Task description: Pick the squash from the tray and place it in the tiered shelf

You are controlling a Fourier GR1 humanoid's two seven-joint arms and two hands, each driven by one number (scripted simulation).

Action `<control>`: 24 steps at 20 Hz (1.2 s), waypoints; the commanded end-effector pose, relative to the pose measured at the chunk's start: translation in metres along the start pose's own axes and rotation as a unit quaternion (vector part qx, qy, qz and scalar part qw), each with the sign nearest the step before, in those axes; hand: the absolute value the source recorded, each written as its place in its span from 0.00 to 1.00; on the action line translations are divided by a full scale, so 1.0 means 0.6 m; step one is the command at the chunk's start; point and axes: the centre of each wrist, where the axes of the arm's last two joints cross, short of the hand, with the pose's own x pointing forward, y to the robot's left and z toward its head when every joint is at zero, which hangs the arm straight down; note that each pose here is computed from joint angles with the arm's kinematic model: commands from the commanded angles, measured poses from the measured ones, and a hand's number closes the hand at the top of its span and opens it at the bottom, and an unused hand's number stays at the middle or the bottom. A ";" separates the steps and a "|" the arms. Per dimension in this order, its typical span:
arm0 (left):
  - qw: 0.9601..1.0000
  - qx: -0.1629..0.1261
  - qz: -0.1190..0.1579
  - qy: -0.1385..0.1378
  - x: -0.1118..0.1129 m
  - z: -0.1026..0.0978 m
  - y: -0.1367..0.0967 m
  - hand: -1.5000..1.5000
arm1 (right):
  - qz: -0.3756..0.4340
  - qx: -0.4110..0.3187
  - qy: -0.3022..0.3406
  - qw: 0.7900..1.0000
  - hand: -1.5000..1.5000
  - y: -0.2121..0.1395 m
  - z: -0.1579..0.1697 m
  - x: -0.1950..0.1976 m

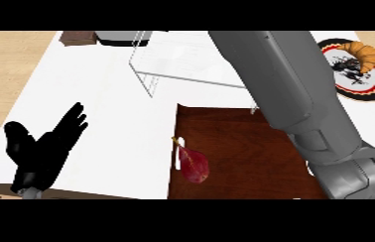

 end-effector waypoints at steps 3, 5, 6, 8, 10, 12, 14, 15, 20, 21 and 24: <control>0.998 0.022 0.030 0.046 -0.054 -0.027 -0.008 0.50 | -0.018 0.002 -0.021 1.000 1.00 -0.011 -0.019 -0.010; 0.998 0.019 0.029 0.043 -0.064 -0.017 -0.003 0.50 | 0.006 0.010 -0.011 1.000 1.00 0.013 -0.016 -0.016; 0.998 0.019 0.031 0.042 -0.058 -0.024 -0.001 0.50 | 0.027 0.012 -0.013 0.999 1.00 0.001 -0.021 -0.011; 0.998 0.017 0.034 0.053 -0.063 -0.019 -0.005 0.50 | 0.033 0.019 -0.020 0.999 1.00 0.018 -0.017 -0.012; 0.999 0.018 0.030 0.035 -0.051 -0.030 0.000 0.50 | -0.075 -0.021 0.023 0.997 1.00 -0.041 -0.032 0.009; 0.999 0.010 0.027 0.042 -0.055 -0.019 -0.007 0.50 | -0.097 -0.040 0.042 0.994 0.00 -0.005 -0.026 -0.006; 0.998 0.025 0.023 0.049 -0.055 -0.029 -0.001 0.50 | -0.136 -0.041 0.041 0.989 0.00 0.001 -0.020 -0.008; 0.998 0.026 0.030 0.053 -0.052 -0.017 0.013 0.50 | -0.138 -0.048 0.039 0.988 0.00 -0.020 -0.026 -0.002; 0.998 0.024 0.026 0.051 -0.069 -0.024 0.012 0.50 | -0.245 -0.058 0.041 0.967 0.00 -0.044 -0.031 -0.003; 0.998 0.020 0.031 0.046 -0.056 -0.022 0.006 0.50 | -0.259 -0.066 0.046 0.962 0.00 -0.046 -0.032 -0.006; 0.998 0.023 0.035 0.052 -0.061 -0.027 0.002 0.50 | -0.323 -0.080 0.060 0.941 0.00 -0.062 -0.039 -0.018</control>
